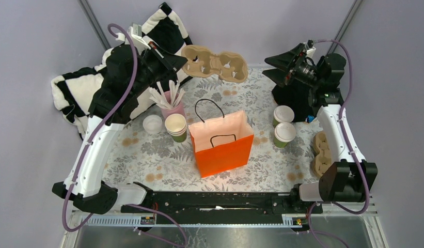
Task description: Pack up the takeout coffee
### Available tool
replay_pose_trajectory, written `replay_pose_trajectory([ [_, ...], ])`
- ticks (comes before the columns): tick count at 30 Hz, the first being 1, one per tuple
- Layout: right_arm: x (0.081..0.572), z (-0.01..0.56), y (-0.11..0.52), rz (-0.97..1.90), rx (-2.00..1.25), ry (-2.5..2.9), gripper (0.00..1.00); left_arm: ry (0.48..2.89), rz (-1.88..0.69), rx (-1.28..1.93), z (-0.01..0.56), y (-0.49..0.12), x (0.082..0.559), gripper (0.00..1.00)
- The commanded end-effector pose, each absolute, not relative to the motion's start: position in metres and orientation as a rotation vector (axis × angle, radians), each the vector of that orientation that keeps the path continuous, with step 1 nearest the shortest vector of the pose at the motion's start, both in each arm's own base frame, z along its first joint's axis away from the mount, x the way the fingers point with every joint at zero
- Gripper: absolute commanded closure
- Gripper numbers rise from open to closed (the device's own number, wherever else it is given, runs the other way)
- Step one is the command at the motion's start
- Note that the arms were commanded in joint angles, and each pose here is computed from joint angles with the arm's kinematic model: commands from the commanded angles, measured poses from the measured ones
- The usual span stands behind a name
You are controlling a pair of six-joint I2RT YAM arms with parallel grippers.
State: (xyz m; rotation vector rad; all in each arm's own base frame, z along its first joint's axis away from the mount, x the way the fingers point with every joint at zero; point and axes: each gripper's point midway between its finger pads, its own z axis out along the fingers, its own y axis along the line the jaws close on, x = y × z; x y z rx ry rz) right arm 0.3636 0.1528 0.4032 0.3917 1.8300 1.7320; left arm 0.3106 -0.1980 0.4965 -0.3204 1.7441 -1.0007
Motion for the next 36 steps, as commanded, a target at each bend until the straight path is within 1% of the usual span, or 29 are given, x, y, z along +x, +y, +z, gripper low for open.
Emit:
replay_pose_trajectory([
  [1, 0.328, 0.455, 0.182, 1.852, 0.135, 1.731, 0.25, 1.683, -1.171, -0.273, 0.517, -0.213, 0.302, 1.00],
  [5, 0.325, 0.454, 0.203, 1.882, 0.116, 1.764, 0.29, 1.677, -1.187, -0.266, 0.518, -0.214, 0.301, 1.00],
  [9, 0.326, 0.446, 0.205, 1.865, 0.141, 1.784, 0.31, 1.670, -1.191, -0.265, 0.519, -0.213, 0.298, 1.00],
  [17, 0.315, 0.451, 0.216, 1.925, 0.129, 1.770, 0.55, 1.674, -1.193, -0.278, 0.515, -0.212, 0.296, 1.00],
  [19, 0.312, 0.450, 0.216, 1.930, 0.140, 1.773, 0.58, 1.668, -1.193, -0.281, 0.517, -0.210, 0.295, 1.00],
  [22, 0.309, 0.449, 0.215, 1.929, 0.158, 1.772, 0.66, 1.664, -1.184, -0.286, 0.517, -0.208, 0.295, 1.00],
  [24, 0.308, 0.450, 0.214, 1.924, 0.172, 1.761, 0.67, 1.664, -1.184, -0.287, 0.516, -0.208, 0.294, 1.00],
  [26, 0.307, 0.449, 0.213, 1.923, 0.191, 1.760, 0.72, 1.665, -1.183, -0.288, 0.515, -0.207, 0.292, 1.00],
  [28, 0.306, 0.449, 0.213, 1.928, 0.198, 1.754, 0.72, 1.669, -1.179, -0.288, 0.514, -0.206, 0.292, 1.00],
  [30, 0.305, 0.450, 0.211, 1.925, 0.211, 1.747, 0.66, 1.669, -1.174, -0.287, 0.514, -0.206, 0.291, 1.00],
  [31, 0.304, 0.451, 0.211, 1.925, 0.209, 1.745, 0.65, 1.669, -1.171, -0.286, 0.515, -0.205, 0.291, 1.00],
  [36, 0.302, 0.452, 0.211, 1.934, 0.218, 1.743, 0.67, 1.672, -1.168, -0.285, 0.514, -0.205, 0.290, 1.00],
])
